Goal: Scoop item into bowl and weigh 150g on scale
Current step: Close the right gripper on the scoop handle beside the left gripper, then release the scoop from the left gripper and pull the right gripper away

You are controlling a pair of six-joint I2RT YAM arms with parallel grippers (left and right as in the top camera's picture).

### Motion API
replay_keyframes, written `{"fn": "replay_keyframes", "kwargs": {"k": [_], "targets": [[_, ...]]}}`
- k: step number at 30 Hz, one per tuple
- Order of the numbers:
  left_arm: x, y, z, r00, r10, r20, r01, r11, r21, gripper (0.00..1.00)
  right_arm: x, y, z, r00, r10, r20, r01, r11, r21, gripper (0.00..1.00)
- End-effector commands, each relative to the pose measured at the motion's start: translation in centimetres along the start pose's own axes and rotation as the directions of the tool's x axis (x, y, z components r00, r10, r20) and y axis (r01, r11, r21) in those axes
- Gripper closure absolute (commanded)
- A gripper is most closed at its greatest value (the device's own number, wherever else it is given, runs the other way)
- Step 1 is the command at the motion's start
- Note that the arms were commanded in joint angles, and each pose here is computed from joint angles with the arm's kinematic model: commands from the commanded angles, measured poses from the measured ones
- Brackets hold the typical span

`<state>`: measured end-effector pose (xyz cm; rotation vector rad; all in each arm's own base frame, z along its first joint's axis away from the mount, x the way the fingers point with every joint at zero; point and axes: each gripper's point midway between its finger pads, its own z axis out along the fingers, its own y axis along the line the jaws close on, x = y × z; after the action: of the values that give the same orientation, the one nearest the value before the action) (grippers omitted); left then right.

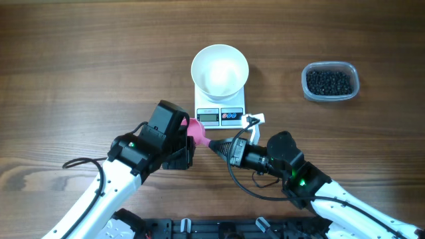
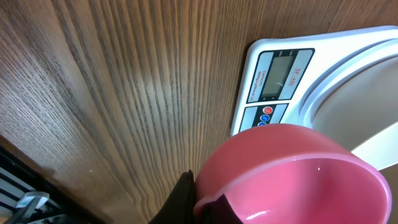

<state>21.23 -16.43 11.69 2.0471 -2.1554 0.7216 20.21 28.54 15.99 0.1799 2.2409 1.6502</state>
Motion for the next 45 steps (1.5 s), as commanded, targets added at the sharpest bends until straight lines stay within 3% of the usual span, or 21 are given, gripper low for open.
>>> {"fn": "replay_keyframes", "kwargs": {"k": [1, 7, 18, 33, 45], "targets": [[0.2, 0.4, 0.1, 0.99, -0.142, -0.003, 0.142, 0.99, -0.013, 0.96, -0.5, 1.5, 0.1, 1.0, -0.019, 0.019, 0.02, 0.999, -0.035, 0.95], [0.2, 0.5, 0.1, 0.99, -0.143, 0.0, 0.143, 0.99, -0.017, 0.92, -0.5, 1.5, 0.1, 1.0, -0.019, 0.019, 0.02, 0.999, -0.035, 0.95], [0.2, 0.5, 0.1, 0.99, -0.143, 0.0, 0.143, 0.99, -0.017, 0.96, 0.8, 1.9, 0.1, 0.998, -0.026, -0.053, 0.023, 0.998, -0.061, 0.96], [0.2, 0.5, 0.1, 0.99, -0.143, 0.0, 0.143, 0.99, -0.017, 0.96, 0.6, 1.8, 0.1, 0.997, -0.062, -0.041, 0.059, 0.997, -0.058, 0.96], [0.0, 0.0, 0.0, 0.997, -0.078, -0.003, 0.078, 0.997, -0.002, 0.9, -1.2, -1.2, 0.0, 0.987, -0.148, 0.058, 0.143, 0.986, 0.088, 0.95]]}}
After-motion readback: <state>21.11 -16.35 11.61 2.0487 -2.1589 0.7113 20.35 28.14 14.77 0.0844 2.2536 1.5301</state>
